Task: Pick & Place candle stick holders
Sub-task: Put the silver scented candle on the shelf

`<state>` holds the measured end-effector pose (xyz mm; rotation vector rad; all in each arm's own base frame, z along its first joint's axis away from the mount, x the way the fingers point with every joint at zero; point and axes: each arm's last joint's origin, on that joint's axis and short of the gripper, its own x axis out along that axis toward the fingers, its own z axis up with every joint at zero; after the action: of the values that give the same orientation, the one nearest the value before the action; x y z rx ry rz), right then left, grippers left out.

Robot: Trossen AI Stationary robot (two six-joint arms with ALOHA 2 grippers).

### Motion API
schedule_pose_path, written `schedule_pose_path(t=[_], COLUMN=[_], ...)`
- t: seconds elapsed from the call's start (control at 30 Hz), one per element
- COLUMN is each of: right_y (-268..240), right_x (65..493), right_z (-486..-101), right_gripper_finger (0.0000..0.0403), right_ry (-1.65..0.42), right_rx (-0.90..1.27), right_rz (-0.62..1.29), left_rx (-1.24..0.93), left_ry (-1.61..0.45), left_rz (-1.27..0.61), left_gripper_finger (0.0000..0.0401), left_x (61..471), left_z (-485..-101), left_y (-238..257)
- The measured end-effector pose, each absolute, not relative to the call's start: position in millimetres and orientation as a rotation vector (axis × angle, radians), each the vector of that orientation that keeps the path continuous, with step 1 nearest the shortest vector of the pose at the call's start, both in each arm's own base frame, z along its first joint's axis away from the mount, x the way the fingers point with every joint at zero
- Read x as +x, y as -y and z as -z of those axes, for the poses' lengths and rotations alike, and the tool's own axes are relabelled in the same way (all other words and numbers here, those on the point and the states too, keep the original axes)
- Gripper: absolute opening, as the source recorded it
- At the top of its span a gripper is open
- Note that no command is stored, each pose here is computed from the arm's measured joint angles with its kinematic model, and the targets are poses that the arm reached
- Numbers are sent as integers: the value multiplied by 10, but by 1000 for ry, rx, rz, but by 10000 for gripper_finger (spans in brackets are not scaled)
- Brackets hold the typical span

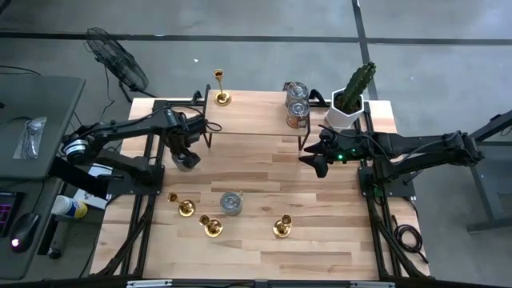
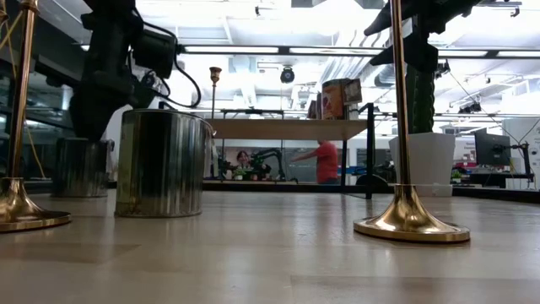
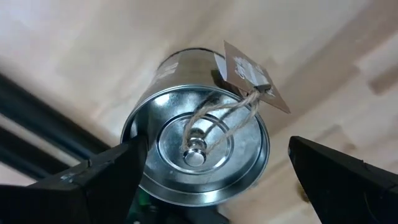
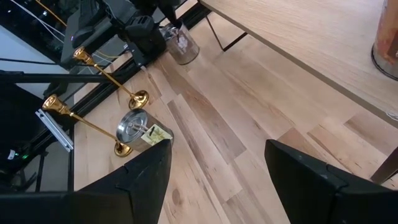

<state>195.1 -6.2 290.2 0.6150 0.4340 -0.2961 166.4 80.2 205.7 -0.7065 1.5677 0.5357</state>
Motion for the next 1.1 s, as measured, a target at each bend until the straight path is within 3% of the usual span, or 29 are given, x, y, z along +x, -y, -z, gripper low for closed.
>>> schedule_pose_path(t=[0.27,0.53,1.1], right_y=[63,62,60], right_x=[1951,1951,1952], right_z=[-2902,-2903,-2903], right_gripper_finger=[252,252,252], right_ry=[-434,-434,-432], right_rx=[616,616,646], right_rz=[296,296,296], left_rx=[-748,-466,-427], left_ry=[-1568,-1644,-1603], left_rz=[-508,-458,-573], left_gripper_finger=[384,384,384], left_x=[1676,1745,1840], left_z=[-2062,-2048,-2500], left_y=[-767,-542,-543])
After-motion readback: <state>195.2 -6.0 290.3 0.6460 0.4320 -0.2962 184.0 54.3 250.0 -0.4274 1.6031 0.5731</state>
